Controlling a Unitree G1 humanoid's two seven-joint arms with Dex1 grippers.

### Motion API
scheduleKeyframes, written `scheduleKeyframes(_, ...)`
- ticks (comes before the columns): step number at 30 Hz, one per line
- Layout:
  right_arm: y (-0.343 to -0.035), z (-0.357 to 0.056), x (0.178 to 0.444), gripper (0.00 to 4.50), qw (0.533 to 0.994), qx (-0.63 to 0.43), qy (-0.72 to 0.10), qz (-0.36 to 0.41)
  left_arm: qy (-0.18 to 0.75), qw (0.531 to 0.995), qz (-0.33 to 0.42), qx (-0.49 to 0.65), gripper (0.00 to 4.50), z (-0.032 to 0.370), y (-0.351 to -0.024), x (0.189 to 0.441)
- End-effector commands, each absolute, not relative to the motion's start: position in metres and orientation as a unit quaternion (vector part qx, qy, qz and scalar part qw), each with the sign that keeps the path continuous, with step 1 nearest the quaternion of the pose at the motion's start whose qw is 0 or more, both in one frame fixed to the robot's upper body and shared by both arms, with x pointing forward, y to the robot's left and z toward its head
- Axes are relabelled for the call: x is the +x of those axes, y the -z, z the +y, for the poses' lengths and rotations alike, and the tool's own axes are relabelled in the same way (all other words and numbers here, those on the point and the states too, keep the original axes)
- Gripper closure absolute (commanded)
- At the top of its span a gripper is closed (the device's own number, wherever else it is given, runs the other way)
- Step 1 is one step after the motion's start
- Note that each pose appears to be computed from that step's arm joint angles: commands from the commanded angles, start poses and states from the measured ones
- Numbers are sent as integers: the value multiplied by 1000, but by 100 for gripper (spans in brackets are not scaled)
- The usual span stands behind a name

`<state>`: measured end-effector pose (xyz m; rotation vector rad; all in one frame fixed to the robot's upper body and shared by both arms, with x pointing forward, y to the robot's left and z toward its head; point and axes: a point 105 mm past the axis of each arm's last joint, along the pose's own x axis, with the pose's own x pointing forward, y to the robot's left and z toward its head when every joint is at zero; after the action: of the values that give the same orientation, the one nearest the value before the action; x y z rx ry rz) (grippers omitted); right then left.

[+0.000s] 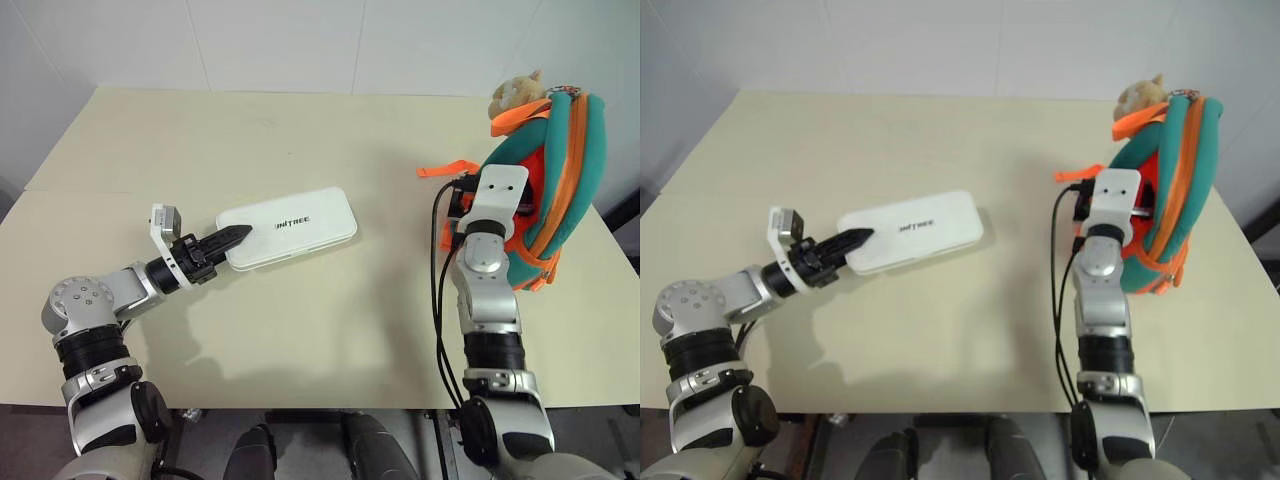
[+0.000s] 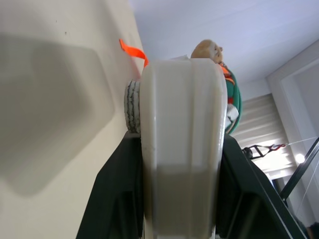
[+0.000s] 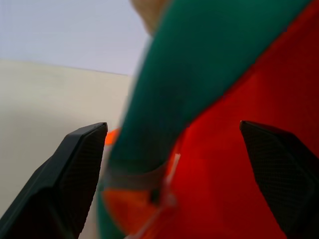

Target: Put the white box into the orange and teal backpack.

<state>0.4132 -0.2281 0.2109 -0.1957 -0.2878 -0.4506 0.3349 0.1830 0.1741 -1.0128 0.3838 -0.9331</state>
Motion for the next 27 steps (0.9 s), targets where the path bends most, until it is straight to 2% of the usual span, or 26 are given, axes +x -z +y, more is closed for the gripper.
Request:
scheduleKeyframes(1,-233,-238,420,0,949,-84,242,-182,445,755,147,-459,317,184,-188,330)
scheduleKeyframes(3,-236,-240,425,38,949,-75,246,-182,443,756,148,-458,317,184,-187,329)
scheduleKeyframes(5,-240,-241,430,96,949,-73,244,-187,442,758,146,-457,317,184,-188,330)
scheduleKeyframes(15,-253,-237,433,430,954,-66,215,-200,432,766,141,-455,317,189,-189,332)
scheduleKeyframes(16,-254,-235,433,447,956,-66,204,-201,432,766,141,-454,317,189,-190,332)
scheduleKeyframes(23,-262,-209,428,448,969,-73,113,-209,432,769,128,-454,318,194,-198,338)
scheduleKeyframes(27,-265,-181,413,448,974,-80,4,-213,434,769,136,-448,318,194,-199,338)
